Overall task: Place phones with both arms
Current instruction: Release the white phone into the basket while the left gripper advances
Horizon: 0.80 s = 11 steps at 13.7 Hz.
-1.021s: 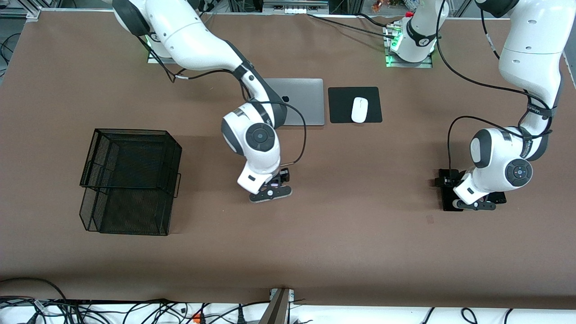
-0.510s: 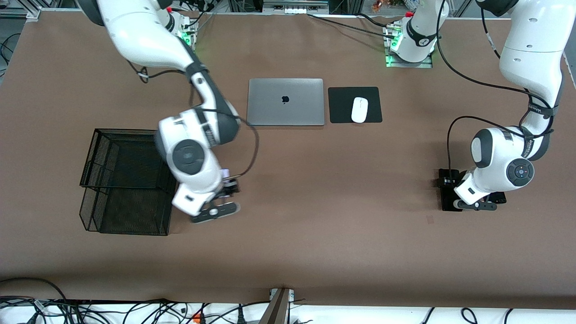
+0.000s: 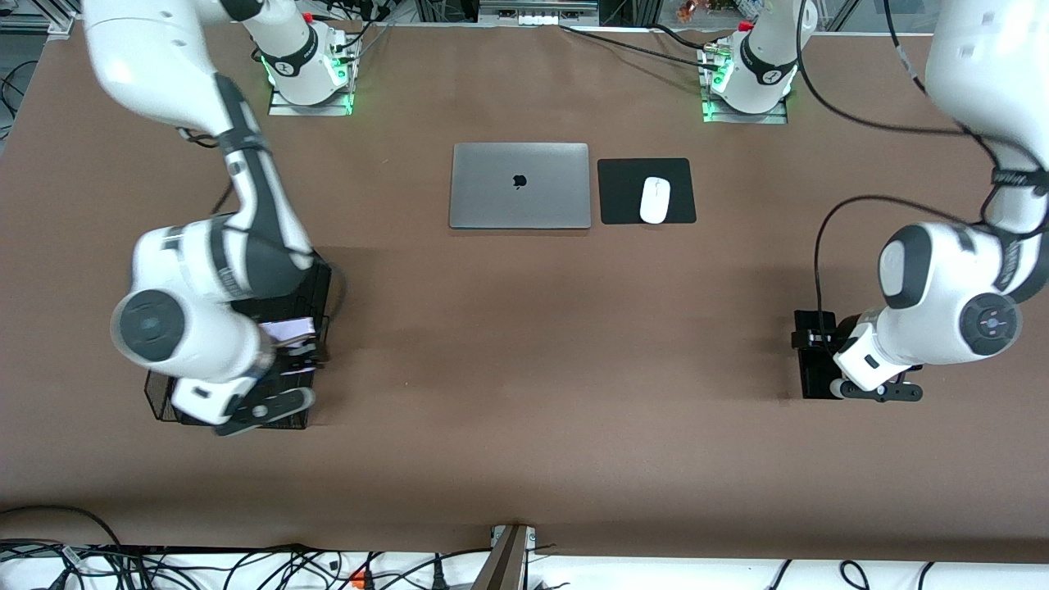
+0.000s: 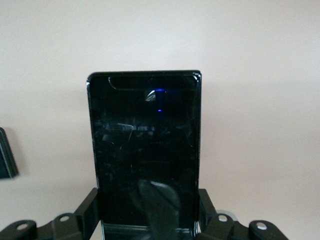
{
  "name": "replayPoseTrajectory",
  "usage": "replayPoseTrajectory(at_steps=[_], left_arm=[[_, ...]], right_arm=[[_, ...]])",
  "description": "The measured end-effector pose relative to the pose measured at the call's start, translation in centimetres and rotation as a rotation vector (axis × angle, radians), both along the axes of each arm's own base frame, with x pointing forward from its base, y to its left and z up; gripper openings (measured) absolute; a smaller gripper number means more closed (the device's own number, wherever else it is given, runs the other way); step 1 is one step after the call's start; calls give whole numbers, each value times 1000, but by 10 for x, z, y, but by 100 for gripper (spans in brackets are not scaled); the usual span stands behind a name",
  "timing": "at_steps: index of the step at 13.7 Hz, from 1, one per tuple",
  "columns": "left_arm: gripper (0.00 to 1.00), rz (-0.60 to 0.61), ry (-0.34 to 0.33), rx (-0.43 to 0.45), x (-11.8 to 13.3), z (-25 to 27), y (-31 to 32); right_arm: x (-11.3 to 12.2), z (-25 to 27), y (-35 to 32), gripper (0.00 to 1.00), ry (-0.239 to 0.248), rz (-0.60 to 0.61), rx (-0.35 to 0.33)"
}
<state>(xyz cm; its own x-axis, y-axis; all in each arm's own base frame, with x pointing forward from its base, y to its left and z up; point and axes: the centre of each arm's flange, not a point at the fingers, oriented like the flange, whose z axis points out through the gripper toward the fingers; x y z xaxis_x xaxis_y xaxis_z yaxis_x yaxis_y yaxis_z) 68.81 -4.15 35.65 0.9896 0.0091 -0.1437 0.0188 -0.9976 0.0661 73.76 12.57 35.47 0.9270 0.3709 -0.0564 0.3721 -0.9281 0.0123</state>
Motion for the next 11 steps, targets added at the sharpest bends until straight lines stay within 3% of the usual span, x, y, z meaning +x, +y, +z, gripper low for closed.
replayPoseTrajectory(at_steps=[2,4,6,9,11], left_arm=[[80,62,-19,-30,-4,44,-71],[80,104,-10,-35,-18,47,-151],[80,123,-15,-43,-32,38,-231],[80,161,-79,-114,-55,7,-338],[80,161,-104,-144,-74,-25,-390]], right_arm=[[-2,-3,-42,84,22,16,2],[-2,-2,-85,84,24,25,4],[1,-7,-130,84,-1,17,6],[3,-30,-192,84,-39,10,5],[6,-41,-201,84,-61,5,5]])
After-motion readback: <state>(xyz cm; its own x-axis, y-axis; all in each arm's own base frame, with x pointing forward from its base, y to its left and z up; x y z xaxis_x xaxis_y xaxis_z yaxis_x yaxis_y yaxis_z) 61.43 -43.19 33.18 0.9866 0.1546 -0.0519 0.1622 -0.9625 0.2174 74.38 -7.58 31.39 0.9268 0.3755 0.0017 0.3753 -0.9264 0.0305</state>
